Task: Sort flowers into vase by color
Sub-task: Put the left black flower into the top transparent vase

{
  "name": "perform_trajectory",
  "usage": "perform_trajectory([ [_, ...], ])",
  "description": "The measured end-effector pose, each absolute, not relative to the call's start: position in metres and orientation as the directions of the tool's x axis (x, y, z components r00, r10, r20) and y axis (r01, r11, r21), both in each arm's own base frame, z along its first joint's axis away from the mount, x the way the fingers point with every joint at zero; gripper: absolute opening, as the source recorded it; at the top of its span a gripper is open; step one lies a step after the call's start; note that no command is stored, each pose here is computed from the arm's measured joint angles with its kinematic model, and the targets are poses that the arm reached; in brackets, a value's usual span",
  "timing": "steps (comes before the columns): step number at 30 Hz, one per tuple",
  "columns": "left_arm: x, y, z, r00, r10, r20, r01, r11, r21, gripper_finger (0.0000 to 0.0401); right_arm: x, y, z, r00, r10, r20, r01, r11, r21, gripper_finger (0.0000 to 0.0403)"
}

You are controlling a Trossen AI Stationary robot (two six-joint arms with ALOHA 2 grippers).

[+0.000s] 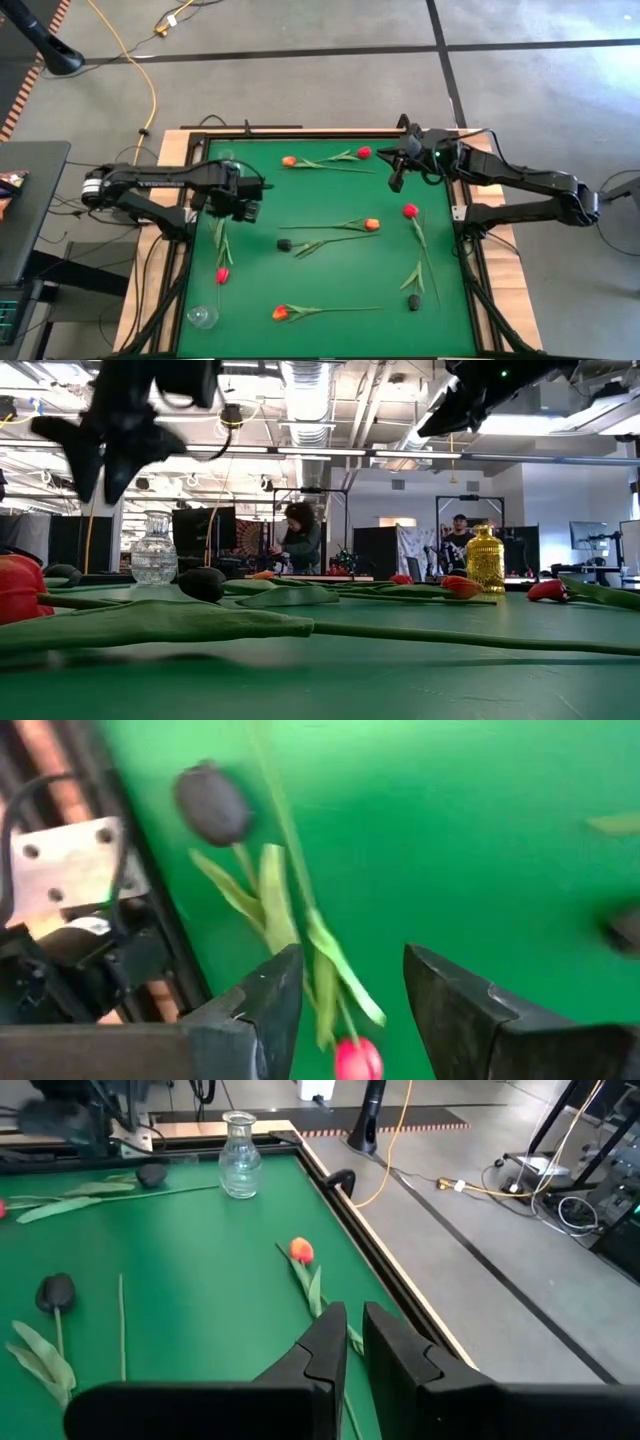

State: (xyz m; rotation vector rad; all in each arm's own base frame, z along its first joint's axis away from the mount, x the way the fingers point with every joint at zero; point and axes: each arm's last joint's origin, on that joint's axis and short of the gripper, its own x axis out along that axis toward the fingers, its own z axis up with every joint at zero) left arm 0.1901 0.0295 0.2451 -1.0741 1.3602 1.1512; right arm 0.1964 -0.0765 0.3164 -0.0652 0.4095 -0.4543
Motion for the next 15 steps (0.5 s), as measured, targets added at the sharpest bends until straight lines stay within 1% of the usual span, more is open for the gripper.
perform_trajectory([
  [2,0.181,0.028,0.231,-0.138,-0.016,-0.990,-0.986,0.095,0.136,0.0164,0.197,-0.077,0.317,0.820,-0.439,-0.366,0.419,0.898,-0.138,0.0066],
  [4,0.173,0.026,0.218,-0.162,-0.028,-0.986,-0.985,0.055,0.160,0.0164,0.197,-0.077,0.318,0.825,-0.440,-0.354,0.426,0.896,-0.123,0.0066],
  [10,0.159,0.024,0.183,-0.161,-0.038,-0.986,-0.987,-0.011,0.162,0.0164,0.196,-0.077,0.318,0.825,-0.441,-0.353,0.428,0.896,-0.119,0.0066],
  [15,0.162,0.026,0.179,-0.193,0.038,-0.980,-0.980,-0.055,0.191,0.0164,0.196,-0.076,0.318,0.826,-0.440,-0.352,0.428,0.896,-0.117,0.0066],
])
